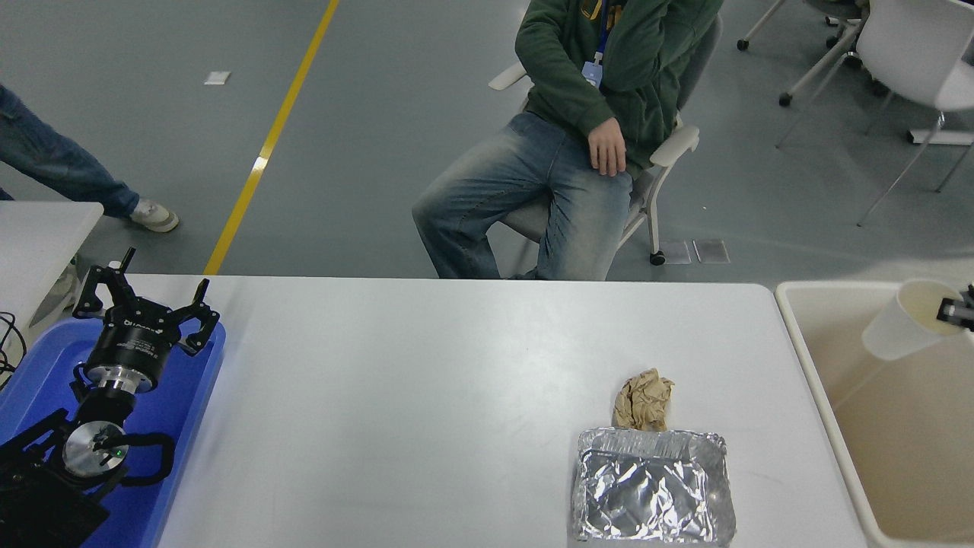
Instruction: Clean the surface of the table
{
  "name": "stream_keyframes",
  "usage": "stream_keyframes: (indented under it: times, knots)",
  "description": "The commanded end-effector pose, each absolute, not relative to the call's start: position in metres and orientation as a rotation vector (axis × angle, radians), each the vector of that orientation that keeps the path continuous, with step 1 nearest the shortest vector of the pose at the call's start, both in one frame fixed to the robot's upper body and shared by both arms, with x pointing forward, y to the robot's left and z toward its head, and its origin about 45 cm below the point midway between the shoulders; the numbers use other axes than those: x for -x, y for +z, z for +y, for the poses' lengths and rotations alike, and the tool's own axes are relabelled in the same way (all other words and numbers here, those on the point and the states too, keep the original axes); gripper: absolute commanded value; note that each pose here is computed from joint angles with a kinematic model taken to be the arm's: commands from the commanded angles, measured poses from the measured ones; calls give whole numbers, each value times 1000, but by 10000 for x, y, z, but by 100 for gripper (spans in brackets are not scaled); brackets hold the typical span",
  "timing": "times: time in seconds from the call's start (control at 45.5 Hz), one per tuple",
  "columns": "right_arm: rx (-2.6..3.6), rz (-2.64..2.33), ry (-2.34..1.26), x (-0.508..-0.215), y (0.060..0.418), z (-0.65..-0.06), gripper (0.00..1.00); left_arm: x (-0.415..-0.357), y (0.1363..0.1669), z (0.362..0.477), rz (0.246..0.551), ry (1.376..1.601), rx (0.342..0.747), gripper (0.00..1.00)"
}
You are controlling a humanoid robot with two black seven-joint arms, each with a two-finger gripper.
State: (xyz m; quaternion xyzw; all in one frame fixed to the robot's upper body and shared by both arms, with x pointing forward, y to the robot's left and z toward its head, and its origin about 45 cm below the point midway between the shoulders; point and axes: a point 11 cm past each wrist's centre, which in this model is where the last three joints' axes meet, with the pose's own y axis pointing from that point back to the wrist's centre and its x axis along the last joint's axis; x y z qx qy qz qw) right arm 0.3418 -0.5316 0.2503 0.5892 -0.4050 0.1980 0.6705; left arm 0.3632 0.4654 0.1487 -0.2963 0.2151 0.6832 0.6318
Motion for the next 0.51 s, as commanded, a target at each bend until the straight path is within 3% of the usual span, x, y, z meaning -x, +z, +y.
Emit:
stream_keyframes:
  times: [0.0, 0.484]
  knots:
    - [-1251, -946, 421, -3385, 2212, -5538, 0, -3632, 1487, 4653, 493, 1563, 677, 100]
    - [-1109, -976, 370, -3414, 1791, -5849, 0, -3632, 1488, 4654, 492, 1564, 679, 100]
